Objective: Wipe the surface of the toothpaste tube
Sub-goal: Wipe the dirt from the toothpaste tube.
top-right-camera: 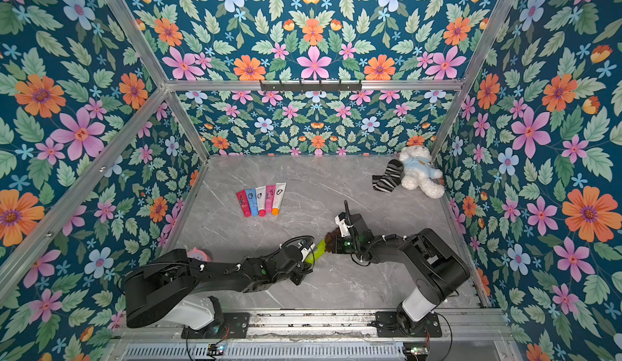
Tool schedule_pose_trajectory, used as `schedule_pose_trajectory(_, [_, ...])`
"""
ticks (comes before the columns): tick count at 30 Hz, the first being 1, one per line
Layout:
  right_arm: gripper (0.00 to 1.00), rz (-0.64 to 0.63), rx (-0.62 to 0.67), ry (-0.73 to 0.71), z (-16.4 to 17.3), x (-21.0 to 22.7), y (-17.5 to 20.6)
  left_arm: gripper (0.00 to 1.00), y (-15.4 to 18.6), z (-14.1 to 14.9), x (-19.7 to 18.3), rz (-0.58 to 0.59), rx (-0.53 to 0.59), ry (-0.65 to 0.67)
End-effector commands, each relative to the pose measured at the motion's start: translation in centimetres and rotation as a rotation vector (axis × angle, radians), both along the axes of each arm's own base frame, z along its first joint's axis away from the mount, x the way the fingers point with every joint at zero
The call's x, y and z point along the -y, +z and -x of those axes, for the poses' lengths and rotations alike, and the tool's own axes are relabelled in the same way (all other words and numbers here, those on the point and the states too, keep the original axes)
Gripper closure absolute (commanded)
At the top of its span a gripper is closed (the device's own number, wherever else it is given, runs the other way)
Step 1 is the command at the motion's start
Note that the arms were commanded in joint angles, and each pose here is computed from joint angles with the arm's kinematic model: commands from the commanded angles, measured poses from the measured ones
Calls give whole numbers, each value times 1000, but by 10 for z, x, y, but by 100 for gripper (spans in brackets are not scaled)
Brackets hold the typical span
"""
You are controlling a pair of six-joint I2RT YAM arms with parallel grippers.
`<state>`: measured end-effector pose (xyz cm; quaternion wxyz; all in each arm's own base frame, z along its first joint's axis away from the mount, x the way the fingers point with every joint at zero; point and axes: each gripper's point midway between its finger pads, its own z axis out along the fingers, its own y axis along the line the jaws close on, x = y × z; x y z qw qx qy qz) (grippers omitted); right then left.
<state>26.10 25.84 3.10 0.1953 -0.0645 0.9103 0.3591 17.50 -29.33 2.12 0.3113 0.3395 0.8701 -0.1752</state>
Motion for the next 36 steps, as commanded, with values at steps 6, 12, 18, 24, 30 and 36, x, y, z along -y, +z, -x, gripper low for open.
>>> schedule_pose_trajectory(6, [100, -30, -21, 86, 23, -31, 11, 100, 0, 3, 4, 3, -8, -25])
schedule_pose_trajectory(12, [100, 65, -73, 17, 16, -10, -22, 100, 1, 3, 2, 5, -7, -19])
schedule_pose_trajectory(18, [100, 151, -96, -137, -7, 43, -41, 100, 3, 4, 3, 14, -6, -22])
schedule_pose_trajectory(24, [100, 75, -54, -88, -8, 32, -20, 100, 2, 4, 3, 14, -7, -24])
schedule_pose_trajectory(30, [100, -1, 1, 64, 26, -15, 21, 100, 2, 4, 4, 12, -6, -25])
schedule_pose_trajectory(36, [100, 3, -51, 78, 37, -18, 6, 100, 2, 3, 5, 11, -6, -26])
